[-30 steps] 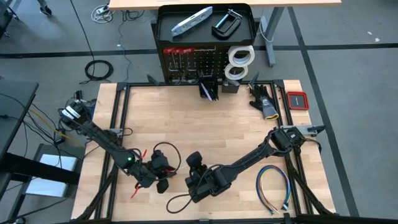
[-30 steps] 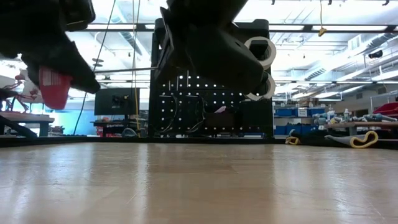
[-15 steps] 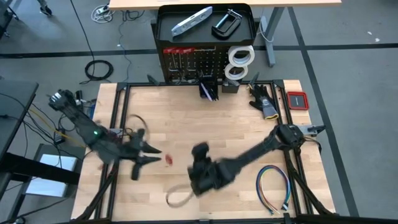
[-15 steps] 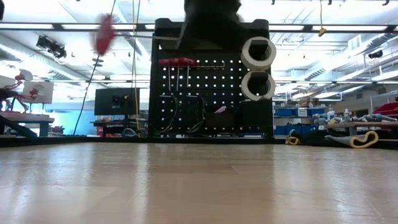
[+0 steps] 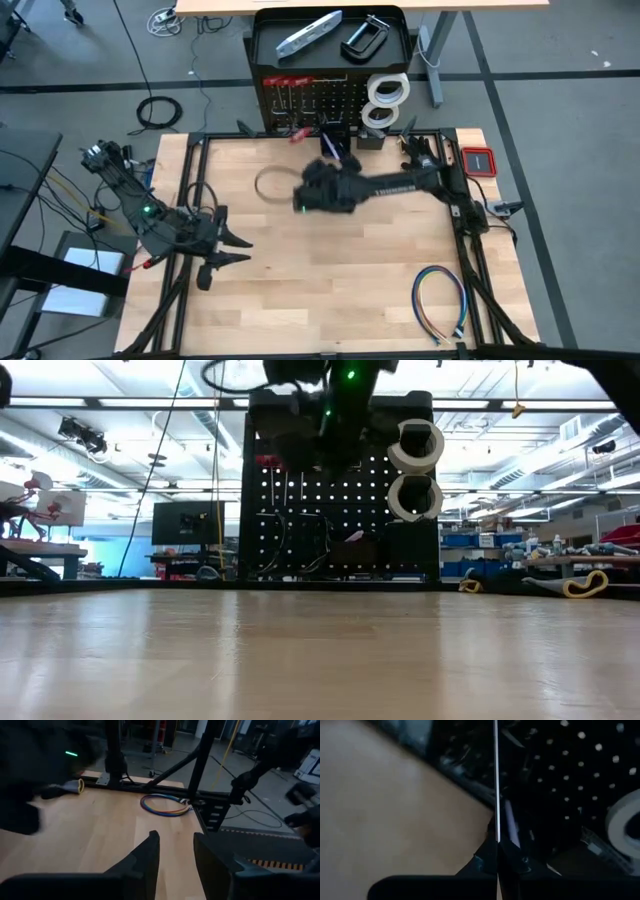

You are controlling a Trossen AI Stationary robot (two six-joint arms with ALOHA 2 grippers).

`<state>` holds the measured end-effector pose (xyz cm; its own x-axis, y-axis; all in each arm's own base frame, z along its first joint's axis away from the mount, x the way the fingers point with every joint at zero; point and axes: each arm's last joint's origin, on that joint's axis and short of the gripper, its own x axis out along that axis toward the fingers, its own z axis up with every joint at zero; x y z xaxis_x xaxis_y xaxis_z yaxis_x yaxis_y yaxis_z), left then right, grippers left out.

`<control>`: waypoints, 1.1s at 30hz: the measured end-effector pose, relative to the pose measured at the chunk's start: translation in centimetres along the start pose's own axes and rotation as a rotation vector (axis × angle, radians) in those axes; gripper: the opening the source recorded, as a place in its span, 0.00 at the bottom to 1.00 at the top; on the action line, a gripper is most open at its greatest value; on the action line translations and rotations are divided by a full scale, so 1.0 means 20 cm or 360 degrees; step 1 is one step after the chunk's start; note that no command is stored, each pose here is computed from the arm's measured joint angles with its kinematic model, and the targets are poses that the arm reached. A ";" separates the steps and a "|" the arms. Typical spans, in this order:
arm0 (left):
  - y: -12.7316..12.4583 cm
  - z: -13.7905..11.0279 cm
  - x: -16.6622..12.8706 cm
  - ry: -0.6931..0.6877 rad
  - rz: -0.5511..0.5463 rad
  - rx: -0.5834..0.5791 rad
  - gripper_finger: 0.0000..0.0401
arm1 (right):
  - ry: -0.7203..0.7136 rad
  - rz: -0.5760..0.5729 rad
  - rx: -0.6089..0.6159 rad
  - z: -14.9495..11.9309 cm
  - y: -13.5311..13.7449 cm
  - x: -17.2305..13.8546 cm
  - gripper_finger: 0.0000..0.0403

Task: Hang tools onto peg board
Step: Hang the red allen wrench on the peg board

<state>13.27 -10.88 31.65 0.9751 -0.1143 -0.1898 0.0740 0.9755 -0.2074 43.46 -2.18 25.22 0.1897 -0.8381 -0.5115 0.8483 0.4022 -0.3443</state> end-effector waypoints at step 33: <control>0.00 -0.07 -0.02 0.0257 -0.0094 -0.0214 0.31 | -0.0504 0.0441 0.0815 0.20 0.00 0.39 0.02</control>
<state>12.63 -11.20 30.33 0.9229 -0.2098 -0.3228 0.0910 0.9336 -0.3466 46.92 -10.18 24.46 0.5048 -0.8280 -0.2441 0.8601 0.4582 0.2244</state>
